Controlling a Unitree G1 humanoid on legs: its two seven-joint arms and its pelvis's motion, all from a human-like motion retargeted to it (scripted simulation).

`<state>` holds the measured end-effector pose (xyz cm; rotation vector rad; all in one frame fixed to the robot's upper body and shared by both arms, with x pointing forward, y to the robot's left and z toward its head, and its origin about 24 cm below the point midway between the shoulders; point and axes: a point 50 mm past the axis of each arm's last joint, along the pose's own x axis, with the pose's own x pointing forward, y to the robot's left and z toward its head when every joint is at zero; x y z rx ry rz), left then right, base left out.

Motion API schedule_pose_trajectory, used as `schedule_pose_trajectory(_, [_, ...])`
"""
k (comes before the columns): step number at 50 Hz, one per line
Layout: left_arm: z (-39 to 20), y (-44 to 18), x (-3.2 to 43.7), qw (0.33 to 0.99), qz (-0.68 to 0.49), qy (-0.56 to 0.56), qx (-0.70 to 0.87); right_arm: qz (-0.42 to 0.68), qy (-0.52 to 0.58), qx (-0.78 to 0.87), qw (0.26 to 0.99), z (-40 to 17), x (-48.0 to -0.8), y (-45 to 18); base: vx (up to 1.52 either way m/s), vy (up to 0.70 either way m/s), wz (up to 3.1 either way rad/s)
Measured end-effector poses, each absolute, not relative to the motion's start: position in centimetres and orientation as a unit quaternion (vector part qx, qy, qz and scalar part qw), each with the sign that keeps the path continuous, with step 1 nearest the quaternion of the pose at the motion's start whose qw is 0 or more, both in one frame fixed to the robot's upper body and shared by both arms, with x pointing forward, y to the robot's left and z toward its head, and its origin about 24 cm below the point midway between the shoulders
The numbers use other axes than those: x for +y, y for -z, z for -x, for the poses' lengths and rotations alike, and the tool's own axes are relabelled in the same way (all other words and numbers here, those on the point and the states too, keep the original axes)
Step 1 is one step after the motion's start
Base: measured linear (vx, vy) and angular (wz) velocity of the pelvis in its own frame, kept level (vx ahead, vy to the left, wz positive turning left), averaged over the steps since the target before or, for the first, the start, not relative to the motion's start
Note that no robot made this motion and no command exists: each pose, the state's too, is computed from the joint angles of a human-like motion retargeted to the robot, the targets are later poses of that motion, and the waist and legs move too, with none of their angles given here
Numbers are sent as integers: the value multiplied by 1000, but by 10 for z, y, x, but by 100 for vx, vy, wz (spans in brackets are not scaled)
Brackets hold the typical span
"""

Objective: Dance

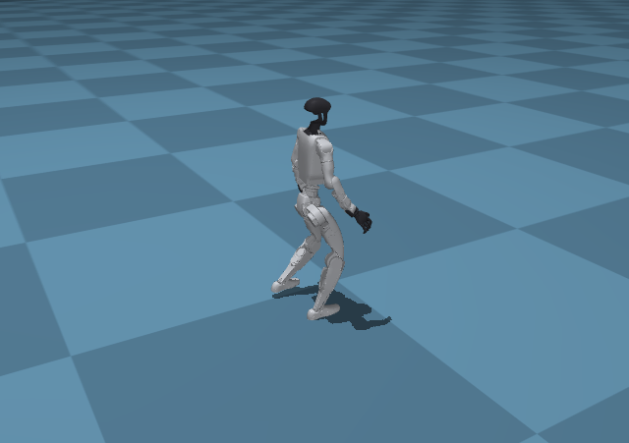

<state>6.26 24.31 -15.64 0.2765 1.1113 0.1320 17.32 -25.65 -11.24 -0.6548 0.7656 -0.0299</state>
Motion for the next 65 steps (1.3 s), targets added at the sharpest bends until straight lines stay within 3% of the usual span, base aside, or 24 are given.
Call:
schedule_pose_trajectory(10, [-106, 149, 231, 869, -128, -16, 478, 309, 12, 363, 879, -181, -264, 105, -16, 24, 40])
schedule_pose_trajectory(20, [-133, 135, 257, 871, -189, -45, 451, 314, -86, 325, 888, -192, -214, 108, -18, 22, 28])
schedule_pose_trajectory(30, [-184, 104, 275, 894, -247, -108, 358, 386, -136, 204, 889, -235, -171, 84, -16, 8, 28])
schedule_pose_trajectory(40, [-276, 57, 210, 943, -245, -100, 201, 471, -52, -5, 880, -316, -158, 1, -24, -3, 53])
schedule_pose_trajectory(50, [-335, 1, 136, 969, -181, -138, 100, 385, 62, -249, 886, -350, -98, -103, -26, -13, 80])
schedule_pose_trajectory(58, [-294, 31, 103, 976, -78, -152, 135, 321, 60, -217, 920, -293, -75, -45, -13, 1, -63])
schedule_pose_trajectory(65, [-304, -14, 93, 988, 22, -150, 26, 298, 72, -237, 922, -280, -92, -51, 1, 0, 2])
